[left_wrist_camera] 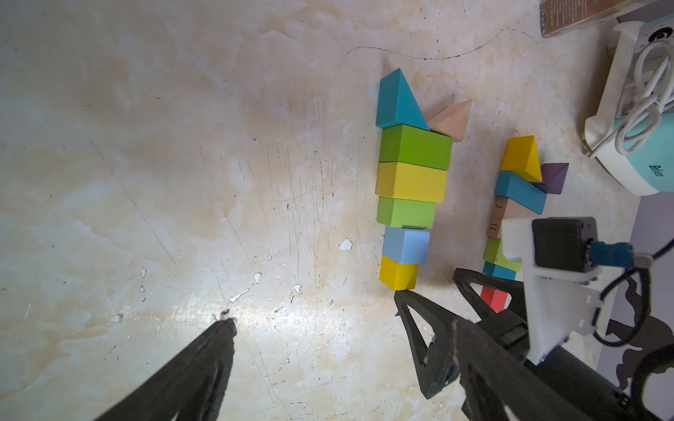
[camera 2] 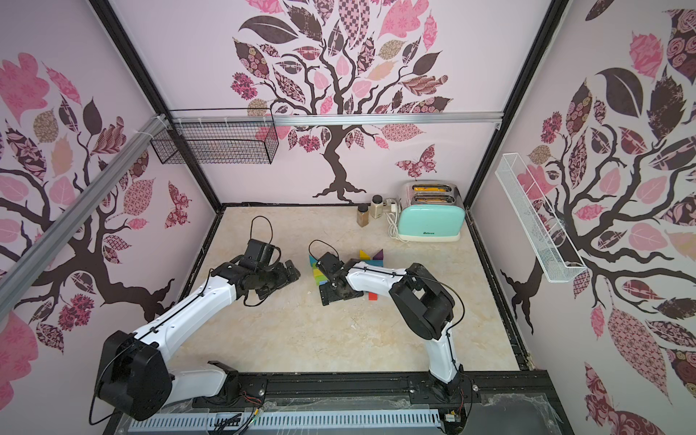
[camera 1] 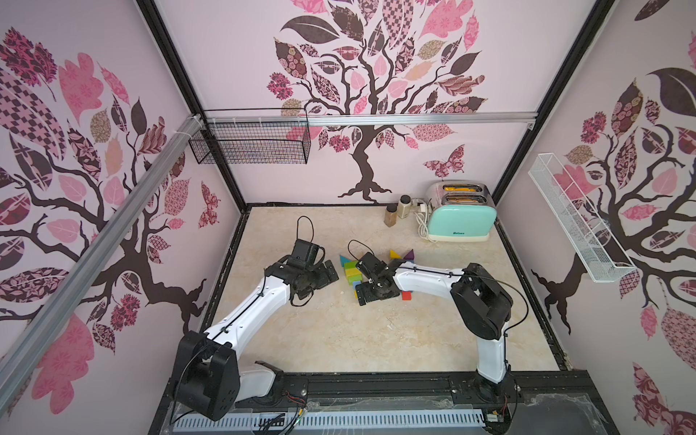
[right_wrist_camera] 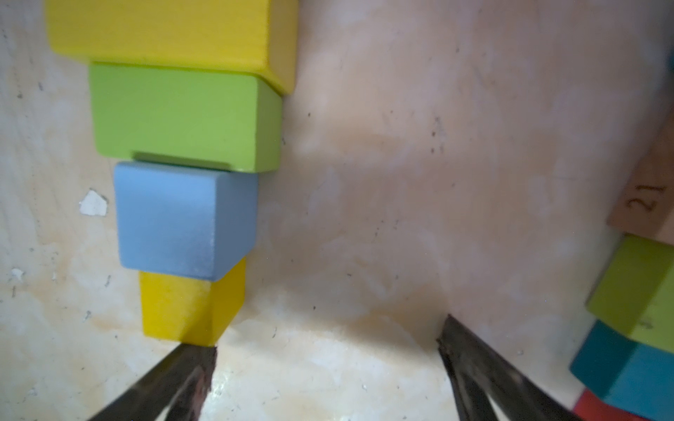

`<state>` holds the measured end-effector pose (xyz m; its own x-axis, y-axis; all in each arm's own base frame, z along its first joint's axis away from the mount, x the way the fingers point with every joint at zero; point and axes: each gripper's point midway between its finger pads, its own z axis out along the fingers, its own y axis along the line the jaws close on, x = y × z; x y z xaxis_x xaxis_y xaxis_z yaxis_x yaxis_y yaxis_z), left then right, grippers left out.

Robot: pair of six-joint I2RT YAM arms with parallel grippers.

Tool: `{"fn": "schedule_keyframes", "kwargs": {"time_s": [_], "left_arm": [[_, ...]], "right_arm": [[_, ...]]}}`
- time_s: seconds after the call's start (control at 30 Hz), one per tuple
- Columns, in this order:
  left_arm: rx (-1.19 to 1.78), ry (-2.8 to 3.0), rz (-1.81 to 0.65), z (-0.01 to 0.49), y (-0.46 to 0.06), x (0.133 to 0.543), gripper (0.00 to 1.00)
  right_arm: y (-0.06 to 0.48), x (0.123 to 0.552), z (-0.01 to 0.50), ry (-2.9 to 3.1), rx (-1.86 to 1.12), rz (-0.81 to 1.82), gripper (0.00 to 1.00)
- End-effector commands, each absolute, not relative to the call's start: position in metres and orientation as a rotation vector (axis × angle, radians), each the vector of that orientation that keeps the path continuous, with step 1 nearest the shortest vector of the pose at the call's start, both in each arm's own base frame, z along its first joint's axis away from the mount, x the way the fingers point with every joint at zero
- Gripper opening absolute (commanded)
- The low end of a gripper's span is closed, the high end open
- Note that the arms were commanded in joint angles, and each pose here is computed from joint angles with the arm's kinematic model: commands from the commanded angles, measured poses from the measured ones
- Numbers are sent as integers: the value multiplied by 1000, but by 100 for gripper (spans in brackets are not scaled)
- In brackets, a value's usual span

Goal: Assemble a carrot with building blocks
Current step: Adjust the building block at the center of the board, then reset both arms

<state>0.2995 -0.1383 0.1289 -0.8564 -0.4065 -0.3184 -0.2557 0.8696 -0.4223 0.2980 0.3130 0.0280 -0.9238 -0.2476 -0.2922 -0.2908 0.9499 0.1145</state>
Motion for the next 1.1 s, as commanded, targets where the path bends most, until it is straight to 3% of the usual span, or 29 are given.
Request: {"fn": "schedule_keyframes", "kwargs": {"time_s": [0.0, 0.73, 0.9, 1.07], "left_arm": [[-463, 2621, -497, 133, -136, 302, 98], [-331, 2509, -403, 183, -126, 320, 98], [-284, 2452, -356, 198, -119, 324, 98], [-241, 2391, -276, 212, -107, 329, 98]], "right_arm": [[319, 294, 47, 2831, -419, 290, 99], [301, 280, 189, 2620, -493, 396, 99], [277, 293, 224, 2513, -387, 354, 99], [253, 309, 244, 2429, -240, 489, 99]]}}
